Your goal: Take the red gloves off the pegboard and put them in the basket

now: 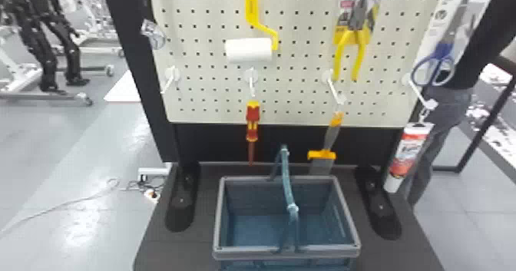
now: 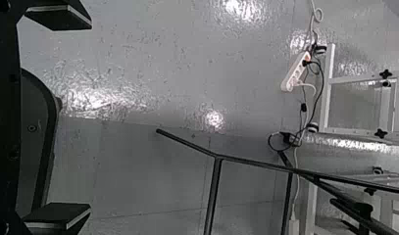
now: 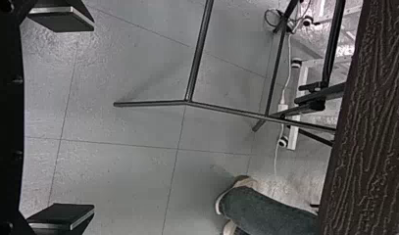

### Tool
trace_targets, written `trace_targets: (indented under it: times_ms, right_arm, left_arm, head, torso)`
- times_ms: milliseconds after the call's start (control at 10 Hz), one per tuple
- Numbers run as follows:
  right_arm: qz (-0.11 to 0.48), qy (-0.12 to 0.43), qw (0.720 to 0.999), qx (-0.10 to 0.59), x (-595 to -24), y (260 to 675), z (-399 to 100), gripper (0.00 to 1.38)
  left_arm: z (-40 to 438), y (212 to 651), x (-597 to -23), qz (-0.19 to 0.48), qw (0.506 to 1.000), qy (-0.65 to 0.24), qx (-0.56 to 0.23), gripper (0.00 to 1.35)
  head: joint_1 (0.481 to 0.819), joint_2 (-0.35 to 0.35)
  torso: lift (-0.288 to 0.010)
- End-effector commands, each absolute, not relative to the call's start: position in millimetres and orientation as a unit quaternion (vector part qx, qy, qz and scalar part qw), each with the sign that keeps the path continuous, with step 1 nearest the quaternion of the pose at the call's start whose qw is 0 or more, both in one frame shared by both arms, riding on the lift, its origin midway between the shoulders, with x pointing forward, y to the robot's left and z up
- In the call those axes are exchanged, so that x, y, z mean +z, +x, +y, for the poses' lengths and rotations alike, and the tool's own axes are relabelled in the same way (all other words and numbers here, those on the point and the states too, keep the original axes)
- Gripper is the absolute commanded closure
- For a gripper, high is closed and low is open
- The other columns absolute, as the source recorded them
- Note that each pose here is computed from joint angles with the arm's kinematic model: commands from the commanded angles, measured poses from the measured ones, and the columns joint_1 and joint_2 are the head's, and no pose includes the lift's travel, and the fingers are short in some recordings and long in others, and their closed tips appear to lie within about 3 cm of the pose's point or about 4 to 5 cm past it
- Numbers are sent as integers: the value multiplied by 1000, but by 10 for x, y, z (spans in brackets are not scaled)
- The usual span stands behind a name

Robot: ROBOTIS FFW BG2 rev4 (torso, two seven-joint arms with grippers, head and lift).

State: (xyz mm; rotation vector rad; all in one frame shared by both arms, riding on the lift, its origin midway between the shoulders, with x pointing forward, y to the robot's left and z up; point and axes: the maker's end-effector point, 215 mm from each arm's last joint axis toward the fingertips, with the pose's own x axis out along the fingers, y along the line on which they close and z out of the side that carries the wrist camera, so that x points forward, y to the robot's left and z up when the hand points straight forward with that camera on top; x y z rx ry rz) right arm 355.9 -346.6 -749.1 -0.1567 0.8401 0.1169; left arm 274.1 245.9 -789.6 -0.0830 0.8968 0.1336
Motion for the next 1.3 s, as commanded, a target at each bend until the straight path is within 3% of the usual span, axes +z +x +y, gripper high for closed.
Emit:
trace_targets:
  times_ms: [0,1200]
  right_arm:
    - [407,-76,908,57,-7490,3560,-3466,-1]
    - [407,-76,908,57,-7490,3560,-3466,-1]
  left_arm:
    - [2459,2742,-7896,433,898,-40,64,-1]
    - [2459,2742,-7896,433,898,-40,64,-1]
  head:
    - [549,0]
    - [549,0]
  torso:
    - [-100]
    - [-100]
